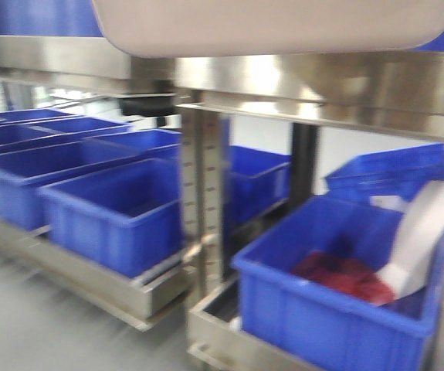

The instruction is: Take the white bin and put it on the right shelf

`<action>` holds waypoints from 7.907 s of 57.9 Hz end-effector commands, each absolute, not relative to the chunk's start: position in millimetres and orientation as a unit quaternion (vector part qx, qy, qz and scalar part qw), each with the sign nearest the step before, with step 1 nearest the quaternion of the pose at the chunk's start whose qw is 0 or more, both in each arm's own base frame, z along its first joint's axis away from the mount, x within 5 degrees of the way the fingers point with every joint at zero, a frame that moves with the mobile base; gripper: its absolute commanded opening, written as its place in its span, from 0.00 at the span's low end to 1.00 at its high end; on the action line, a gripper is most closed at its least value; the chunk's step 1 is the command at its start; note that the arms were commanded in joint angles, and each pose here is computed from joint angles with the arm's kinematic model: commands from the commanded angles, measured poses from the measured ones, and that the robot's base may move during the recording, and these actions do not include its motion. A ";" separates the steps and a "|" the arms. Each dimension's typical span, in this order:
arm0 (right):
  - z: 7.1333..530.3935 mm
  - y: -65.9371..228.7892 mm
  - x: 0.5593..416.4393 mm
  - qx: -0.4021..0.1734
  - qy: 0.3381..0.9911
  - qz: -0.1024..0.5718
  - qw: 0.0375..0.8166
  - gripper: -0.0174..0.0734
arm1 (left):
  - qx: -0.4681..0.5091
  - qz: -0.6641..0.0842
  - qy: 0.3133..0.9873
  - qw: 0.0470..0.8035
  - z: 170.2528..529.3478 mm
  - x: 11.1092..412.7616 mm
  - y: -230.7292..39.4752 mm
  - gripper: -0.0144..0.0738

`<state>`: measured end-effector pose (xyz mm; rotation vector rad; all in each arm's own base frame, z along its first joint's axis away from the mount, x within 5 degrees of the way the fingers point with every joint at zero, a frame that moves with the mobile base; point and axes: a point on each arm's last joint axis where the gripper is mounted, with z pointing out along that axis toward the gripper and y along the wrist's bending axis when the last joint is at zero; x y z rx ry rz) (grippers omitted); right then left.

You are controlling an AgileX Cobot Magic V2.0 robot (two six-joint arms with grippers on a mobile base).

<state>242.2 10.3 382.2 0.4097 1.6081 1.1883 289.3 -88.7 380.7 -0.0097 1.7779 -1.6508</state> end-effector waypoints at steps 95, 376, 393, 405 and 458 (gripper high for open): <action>407.1 24.3 228.8 0.116 0.631 0.563 0.521 0.26 | 0.110 -0.729 0.597 0.317 419.8 253.0 -102.1 0.02; 349.9 16.6 14.6 -0.014 0.639 0.004 0.769 0.27 | 0.093 -0.051 0.701 0.705 357.3 59.9 -16.4 0.03; 349.9 16.6 14.6 -0.014 0.639 0.004 0.769 0.27 | 0.093 -0.051 0.702 0.704 356.5 60.1 -16.5 0.03; 349.9 16.6 14.6 -0.014 0.639 0.004 0.769 0.27 | 0.091 -0.051 0.702 0.705 355.1 60.9 -16.2 0.03; 349.9 16.6 14.6 -0.014 0.639 0.004 0.769 0.27 | 0.025 -0.019 0.666 0.746 205.3 55.7 -3.3 0.03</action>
